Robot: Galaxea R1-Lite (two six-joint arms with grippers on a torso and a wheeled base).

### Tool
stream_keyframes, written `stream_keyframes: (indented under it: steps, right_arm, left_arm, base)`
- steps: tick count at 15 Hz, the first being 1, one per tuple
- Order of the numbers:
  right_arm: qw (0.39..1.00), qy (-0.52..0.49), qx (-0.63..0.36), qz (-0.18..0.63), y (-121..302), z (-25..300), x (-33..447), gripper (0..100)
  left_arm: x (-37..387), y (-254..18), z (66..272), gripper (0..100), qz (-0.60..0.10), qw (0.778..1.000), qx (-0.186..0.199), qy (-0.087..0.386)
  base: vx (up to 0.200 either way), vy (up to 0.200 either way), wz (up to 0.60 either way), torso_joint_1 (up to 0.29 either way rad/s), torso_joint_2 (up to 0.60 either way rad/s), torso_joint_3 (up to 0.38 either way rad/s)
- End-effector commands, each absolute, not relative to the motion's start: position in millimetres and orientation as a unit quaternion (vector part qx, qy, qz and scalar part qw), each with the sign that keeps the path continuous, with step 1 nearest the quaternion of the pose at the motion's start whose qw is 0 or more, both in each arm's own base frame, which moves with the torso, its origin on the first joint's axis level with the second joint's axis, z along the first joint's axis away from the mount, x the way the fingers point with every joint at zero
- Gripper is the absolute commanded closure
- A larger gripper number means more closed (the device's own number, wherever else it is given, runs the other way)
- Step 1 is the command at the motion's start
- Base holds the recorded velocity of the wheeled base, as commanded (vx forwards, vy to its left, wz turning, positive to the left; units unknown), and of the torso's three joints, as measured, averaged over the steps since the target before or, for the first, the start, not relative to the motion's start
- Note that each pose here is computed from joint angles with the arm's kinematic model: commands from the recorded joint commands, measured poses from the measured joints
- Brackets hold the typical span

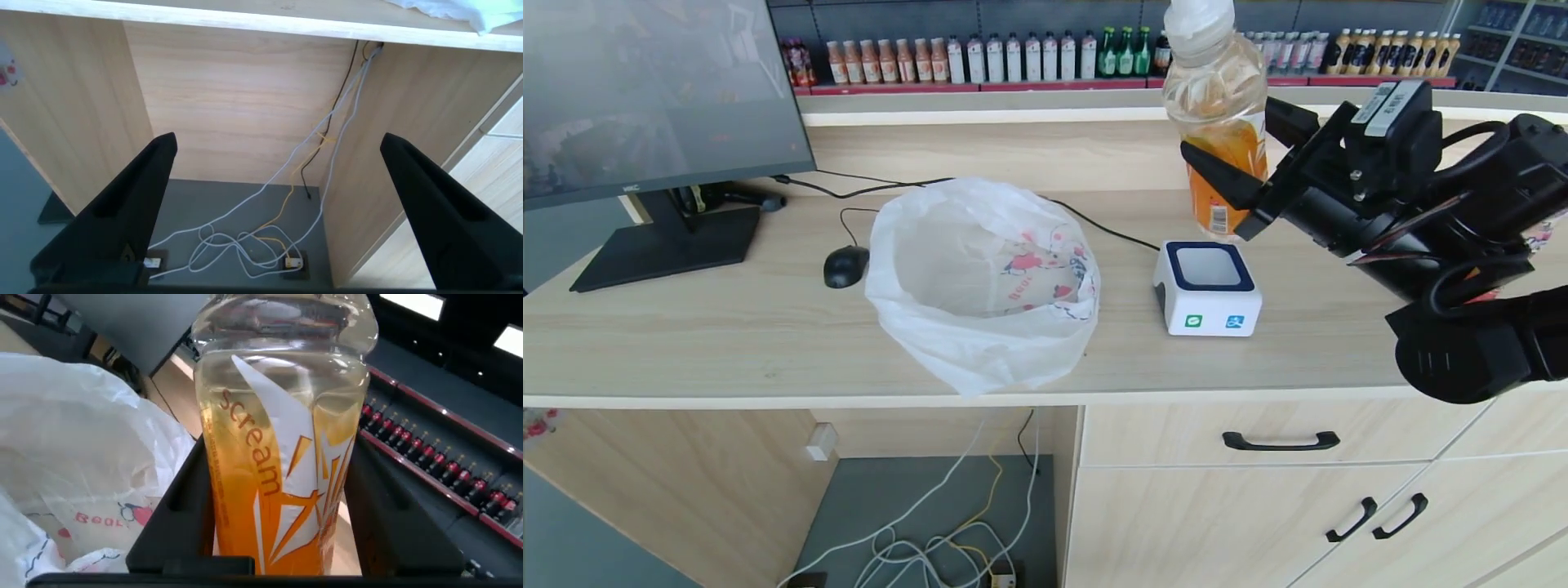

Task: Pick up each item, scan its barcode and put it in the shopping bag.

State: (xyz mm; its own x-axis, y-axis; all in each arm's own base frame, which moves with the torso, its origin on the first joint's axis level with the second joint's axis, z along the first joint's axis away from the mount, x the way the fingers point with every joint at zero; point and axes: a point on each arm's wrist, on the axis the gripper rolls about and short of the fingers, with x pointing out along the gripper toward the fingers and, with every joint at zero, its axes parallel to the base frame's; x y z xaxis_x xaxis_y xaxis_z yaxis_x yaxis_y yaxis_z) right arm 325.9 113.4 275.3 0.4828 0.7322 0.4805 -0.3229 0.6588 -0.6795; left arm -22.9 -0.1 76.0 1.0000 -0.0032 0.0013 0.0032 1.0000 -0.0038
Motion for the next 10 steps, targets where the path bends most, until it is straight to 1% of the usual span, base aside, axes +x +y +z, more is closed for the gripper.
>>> stream_keyframes:
  steps: [1,4,7,10]
  right_arm:
    - [0.821,-0.396,-0.264,0.317,112.4,275.1,329.2,100]
    - [0.808,-0.408,-0.306,0.295,107.7,275.7,329.7,100]
    - [0.789,-0.406,-0.327,0.324,111.3,262.4,337.7,100]
    - [0.789,-0.392,-0.332,0.336,109.0,247.9,341.9,100]
  left_arm:
    - [-22.9,-0.1,75.9,0,-0.002,1.000,-0.002,-0.001]
    - [-22.9,-0.1,75.9,0,-0.002,1.000,-0.002,-0.001]
    - [-22.9,-0.1,75.9,0,-0.002,1.000,-0.002,-0.001]
    - [-22.9,-0.1,75.9,0,-0.002,1.000,-0.002,-0.001]
  base:
    - [0.000,0.000,0.00,0.000,0.00,0.000]
    - [0.000,0.000,0.00,0.000,0.00,0.000]
    - [0.000,0.000,0.00,0.000,0.00,0.000]
    - [0.000,0.000,0.00,0.000,0.00,0.000]
